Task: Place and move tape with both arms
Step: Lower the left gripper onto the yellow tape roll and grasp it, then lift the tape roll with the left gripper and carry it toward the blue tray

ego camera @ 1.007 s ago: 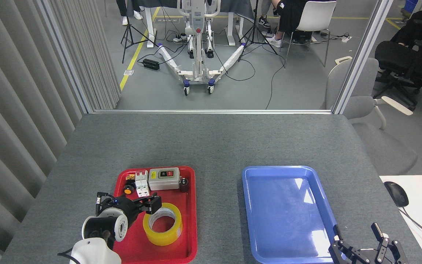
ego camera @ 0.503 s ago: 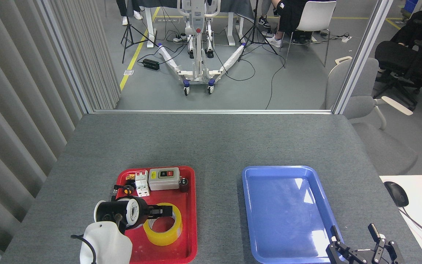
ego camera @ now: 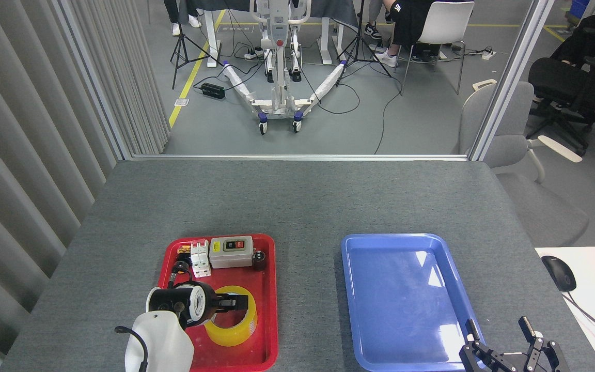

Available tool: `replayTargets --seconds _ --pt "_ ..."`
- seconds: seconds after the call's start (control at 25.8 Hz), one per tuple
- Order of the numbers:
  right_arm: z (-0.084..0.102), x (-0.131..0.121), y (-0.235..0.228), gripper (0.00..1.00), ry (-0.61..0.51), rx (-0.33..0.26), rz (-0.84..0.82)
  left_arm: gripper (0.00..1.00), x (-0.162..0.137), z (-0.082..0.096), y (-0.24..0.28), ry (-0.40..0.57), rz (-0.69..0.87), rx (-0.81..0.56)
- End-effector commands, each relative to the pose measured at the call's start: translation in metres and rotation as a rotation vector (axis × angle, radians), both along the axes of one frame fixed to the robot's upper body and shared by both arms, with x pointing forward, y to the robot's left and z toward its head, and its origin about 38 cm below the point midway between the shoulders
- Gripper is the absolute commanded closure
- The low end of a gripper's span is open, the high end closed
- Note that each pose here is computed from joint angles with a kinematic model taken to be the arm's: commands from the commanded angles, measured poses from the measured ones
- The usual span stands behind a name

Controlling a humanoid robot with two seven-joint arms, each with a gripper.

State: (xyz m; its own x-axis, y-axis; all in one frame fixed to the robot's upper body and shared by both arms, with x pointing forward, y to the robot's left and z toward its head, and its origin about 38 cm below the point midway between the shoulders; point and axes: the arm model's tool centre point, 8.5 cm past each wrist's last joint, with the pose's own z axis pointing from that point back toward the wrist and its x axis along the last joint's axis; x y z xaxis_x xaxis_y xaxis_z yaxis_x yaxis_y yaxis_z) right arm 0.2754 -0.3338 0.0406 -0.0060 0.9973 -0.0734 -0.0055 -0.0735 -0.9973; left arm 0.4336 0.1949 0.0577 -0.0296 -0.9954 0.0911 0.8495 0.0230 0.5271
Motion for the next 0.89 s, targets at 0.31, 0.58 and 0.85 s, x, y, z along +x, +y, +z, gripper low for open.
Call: replayTargets --seconds 0.31,0.58,0.85 --pt "-0.003 -0.001 0.0 0.0 0.01 0.0 0.004 0.0 0.002 -0.029 0.034 -0.055 -0.033 0.078" --pt "-0.007 0.0 -0.002 0.0 0.022 -0.002 0.001 0.13 0.003 -0.029 0.037 -0.071 -0.035 0.103" --pt "-0.007 0.001 -0.003 0.0 0.022 -0.002 0.001 0.27 0.003 -0.025 0.03 -0.072 -0.114 0.108"
